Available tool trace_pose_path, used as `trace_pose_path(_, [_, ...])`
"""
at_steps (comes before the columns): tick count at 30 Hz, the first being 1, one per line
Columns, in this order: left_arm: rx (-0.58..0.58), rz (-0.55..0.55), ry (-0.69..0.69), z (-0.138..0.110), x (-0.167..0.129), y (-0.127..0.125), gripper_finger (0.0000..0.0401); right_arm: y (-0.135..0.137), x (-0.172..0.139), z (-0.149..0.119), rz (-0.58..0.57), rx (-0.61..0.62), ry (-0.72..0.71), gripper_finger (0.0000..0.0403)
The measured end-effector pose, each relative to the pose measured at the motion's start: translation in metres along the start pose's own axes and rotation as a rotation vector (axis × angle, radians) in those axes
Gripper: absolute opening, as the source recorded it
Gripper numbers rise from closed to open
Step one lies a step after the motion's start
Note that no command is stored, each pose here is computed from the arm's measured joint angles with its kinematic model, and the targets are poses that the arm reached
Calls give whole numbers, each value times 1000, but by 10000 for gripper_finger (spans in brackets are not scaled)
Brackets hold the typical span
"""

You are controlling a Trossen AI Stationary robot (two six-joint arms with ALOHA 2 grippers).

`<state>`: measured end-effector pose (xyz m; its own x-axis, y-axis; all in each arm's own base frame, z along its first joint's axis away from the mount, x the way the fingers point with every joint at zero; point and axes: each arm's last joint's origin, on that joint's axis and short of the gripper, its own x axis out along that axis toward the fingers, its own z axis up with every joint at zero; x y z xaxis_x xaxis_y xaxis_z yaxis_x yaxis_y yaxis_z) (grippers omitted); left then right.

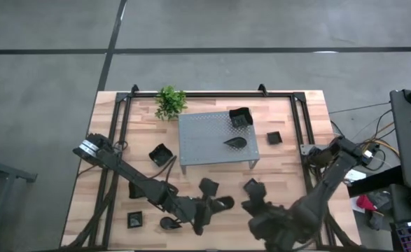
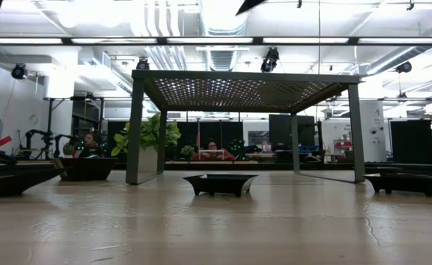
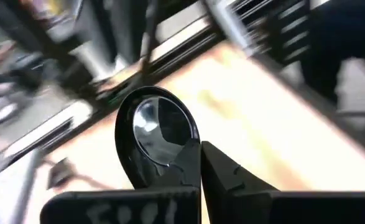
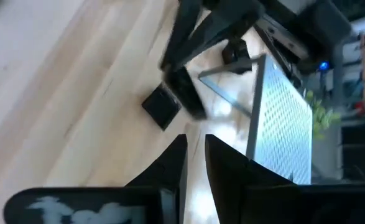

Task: Pick & Place Mini shaped plates
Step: Stack the black drop-shaped plate on top of the black drop-shaped plate on the shelf

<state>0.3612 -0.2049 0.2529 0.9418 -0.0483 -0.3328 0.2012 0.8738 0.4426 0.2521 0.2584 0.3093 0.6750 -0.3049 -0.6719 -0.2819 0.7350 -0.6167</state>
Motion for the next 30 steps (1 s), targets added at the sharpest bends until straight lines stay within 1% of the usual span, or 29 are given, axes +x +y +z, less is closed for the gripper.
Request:
trace_pose_path(3, [73, 153, 55, -1, 0, 5, 0, 0, -19, -6, 19, 90, -30, 44])
trace_pose_path(5, [109, 237, 92, -3, 2, 12, 0, 0, -29, -8, 36, 173, -54, 37])
trace_pose_path(7, [126, 282, 119, -5, 5, 23, 0, 3, -41, -10, 64, 256, -78, 31])
trace_pose_path(9, [91, 303, 127, -1, 9, 36, 0, 6, -50, -12, 84, 317, -97, 27])
trace_pose_path(12, [5, 292, 151, 8, 13, 60, 0, 17, -60, -16, 108, 360, -113, 27])
trace_pose_path(14, [-14, 284, 188, 15, 14, 77, 0, 23, -65, -18, 122, 386, -120, 28])
trace_pose_path(17, [-98, 264, 219, 26, 12, 108, 0, 33, -69, -24, 136, 391, -122, 28])
trace_pose_path(19, [-162, 259, 231, 29, 11, 127, 0, 38, -70, -26, 139, 394, -120, 28])
trace_pose_path(22, [-189, 263, 255, 28, 11, 152, 0, 43, -69, -30, 138, 405, -114, 28])
trace_pose_path(25, [-221, 187, 237, 21, 14, 172, 0, 48, -64, -35, 128, 403, -97, 28])
trace_pose_path(26, [-241, 177, 237, 18, 15, 178, 0, 50, -62, -37, 125, 400, -91, 28])
trace_pose_path(28, [-260, 194, 253, 11, 16, 187, 0, 53, -58, -41, 116, 398, -78, 28])
trace_pose_path(30, [-256, 204, 279, 3, 18, 195, 0, 56, -54, -45, 108, 399, -66, 28])
